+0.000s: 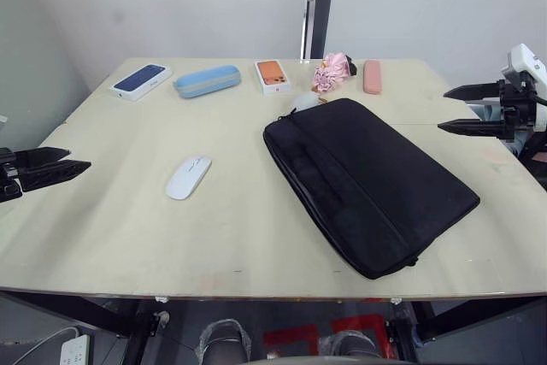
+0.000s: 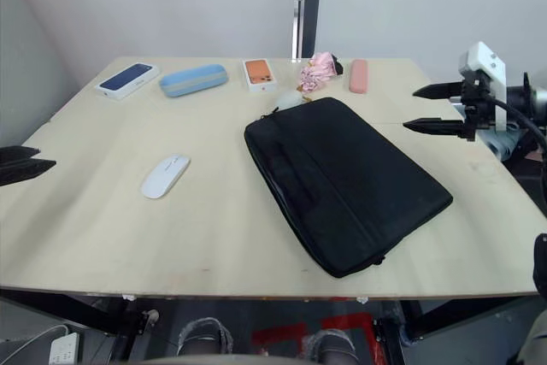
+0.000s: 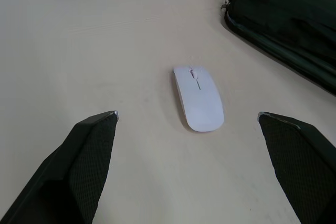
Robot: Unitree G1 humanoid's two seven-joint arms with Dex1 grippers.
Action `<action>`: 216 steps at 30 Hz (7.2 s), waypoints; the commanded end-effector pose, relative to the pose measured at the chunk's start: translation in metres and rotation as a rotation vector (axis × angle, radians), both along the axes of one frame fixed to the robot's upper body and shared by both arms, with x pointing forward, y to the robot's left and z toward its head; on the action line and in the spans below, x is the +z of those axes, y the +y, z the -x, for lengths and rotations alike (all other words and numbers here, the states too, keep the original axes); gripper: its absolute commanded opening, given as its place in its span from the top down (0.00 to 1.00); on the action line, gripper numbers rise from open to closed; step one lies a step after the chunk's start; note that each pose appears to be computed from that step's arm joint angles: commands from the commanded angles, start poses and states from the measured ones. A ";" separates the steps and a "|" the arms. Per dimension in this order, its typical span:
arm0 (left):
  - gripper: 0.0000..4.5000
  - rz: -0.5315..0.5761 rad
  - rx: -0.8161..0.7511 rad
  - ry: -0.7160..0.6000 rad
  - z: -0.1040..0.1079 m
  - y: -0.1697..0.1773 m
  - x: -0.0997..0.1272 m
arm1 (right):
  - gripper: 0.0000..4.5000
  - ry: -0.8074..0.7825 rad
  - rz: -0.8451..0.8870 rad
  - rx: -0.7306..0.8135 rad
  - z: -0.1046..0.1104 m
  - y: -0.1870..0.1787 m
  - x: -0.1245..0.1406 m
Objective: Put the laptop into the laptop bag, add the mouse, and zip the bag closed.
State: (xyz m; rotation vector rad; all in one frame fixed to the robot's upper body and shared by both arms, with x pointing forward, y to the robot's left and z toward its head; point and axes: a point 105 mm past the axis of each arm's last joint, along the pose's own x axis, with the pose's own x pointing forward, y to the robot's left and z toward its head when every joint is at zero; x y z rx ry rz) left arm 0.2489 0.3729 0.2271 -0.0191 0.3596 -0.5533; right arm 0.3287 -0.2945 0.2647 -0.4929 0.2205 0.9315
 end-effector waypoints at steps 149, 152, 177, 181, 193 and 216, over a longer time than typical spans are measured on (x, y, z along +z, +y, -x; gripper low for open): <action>0.37 -0.089 -0.132 -0.249 -0.044 -0.140 -0.095 | 1.00 0.219 -0.360 0.208 0.017 0.225 -0.070; 0.37 -0.087 -0.164 -0.252 -0.044 -0.147 -0.091 | 1.00 0.229 -0.428 0.237 0.020 0.224 -0.051; 0.37 -0.052 -0.502 -0.271 -0.086 -0.291 -0.107 | 1.00 0.264 -0.659 0.295 0.033 0.247 -0.006; 0.37 -0.080 -0.527 -0.235 -0.095 -0.302 -0.113 | 1.00 0.262 -0.664 0.288 0.033 0.247 -0.006; 0.37 -0.114 -0.626 -0.192 -0.102 -0.326 -0.114 | 1.00 0.250 -0.665 0.272 0.031 0.244 -0.005; 0.37 -0.140 -0.670 -0.130 -0.111 -0.355 -0.117 | 1.00 0.215 -0.735 0.285 0.031 0.246 0.011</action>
